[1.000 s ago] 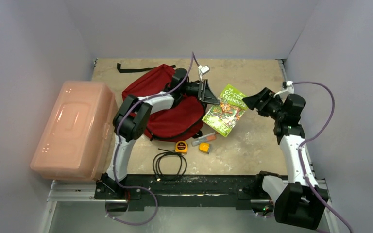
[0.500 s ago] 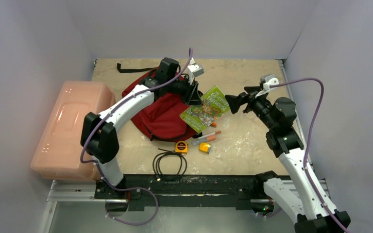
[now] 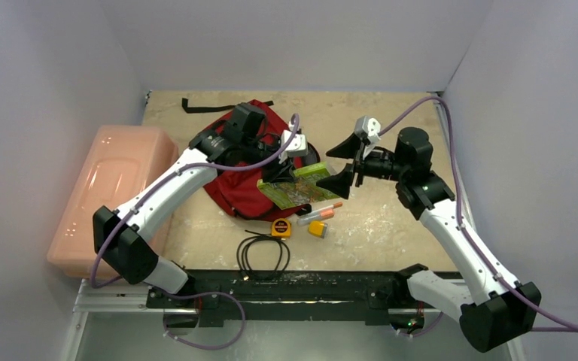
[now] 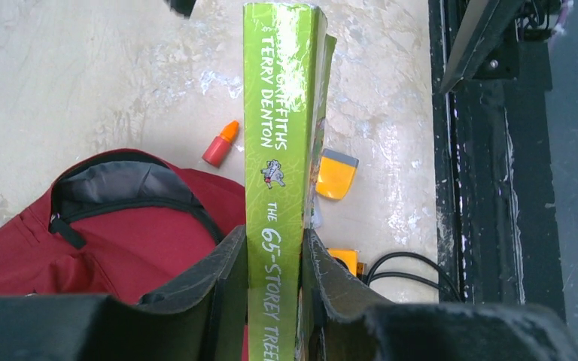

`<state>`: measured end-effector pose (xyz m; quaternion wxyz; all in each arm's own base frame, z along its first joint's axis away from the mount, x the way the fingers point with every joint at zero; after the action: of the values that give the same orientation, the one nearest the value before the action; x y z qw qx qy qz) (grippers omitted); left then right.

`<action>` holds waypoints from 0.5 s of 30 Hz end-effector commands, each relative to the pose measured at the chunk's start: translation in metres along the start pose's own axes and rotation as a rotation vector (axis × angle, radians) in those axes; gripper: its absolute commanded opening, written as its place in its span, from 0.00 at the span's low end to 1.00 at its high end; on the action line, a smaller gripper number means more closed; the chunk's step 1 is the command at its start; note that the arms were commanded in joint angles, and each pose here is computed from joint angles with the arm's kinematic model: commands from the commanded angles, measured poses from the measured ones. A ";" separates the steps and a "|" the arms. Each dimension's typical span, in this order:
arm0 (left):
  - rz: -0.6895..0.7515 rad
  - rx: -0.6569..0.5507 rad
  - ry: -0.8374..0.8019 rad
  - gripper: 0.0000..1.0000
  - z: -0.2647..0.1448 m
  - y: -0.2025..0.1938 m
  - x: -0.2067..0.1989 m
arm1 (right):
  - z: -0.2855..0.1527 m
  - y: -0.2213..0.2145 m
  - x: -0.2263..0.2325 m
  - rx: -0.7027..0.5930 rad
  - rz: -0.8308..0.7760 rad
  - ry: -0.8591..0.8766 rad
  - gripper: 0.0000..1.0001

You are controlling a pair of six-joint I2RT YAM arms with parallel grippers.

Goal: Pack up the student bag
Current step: Pick up the book from the center of the board.

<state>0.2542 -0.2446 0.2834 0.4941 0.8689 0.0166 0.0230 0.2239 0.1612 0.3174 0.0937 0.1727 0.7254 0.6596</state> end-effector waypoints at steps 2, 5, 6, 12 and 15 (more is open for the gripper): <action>0.186 -0.049 -0.021 0.00 -0.014 0.019 -0.018 | 0.005 -0.002 0.021 0.012 0.038 0.184 0.97; 0.209 -0.045 -0.024 0.00 -0.017 0.023 -0.023 | 0.009 -0.016 0.015 0.057 0.081 0.133 0.89; 0.216 -0.049 -0.024 0.00 -0.019 0.024 -0.025 | 0.010 -0.020 0.015 0.071 0.098 0.137 0.86; 0.238 -0.044 -0.021 0.00 -0.028 0.030 -0.030 | 0.017 -0.039 0.023 0.140 0.177 0.150 0.74; 0.243 -0.038 -0.020 0.00 -0.030 0.032 -0.032 | 0.021 -0.046 0.027 0.192 0.207 0.148 0.57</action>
<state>0.2280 -0.2377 0.2900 0.4745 0.8781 -0.0501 0.0360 0.2070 0.1832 0.2814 -0.0250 0.1830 0.7559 0.6281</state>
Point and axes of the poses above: each gripper's point midway between its finger pads, its own z axis out along the fingers, its own x axis along the line the jaws close on, y = z × x, the point moved 7 cm from there along -z, back along the fingers, and after that the axes turned 2 degrees about z, right-handed, at the moved point
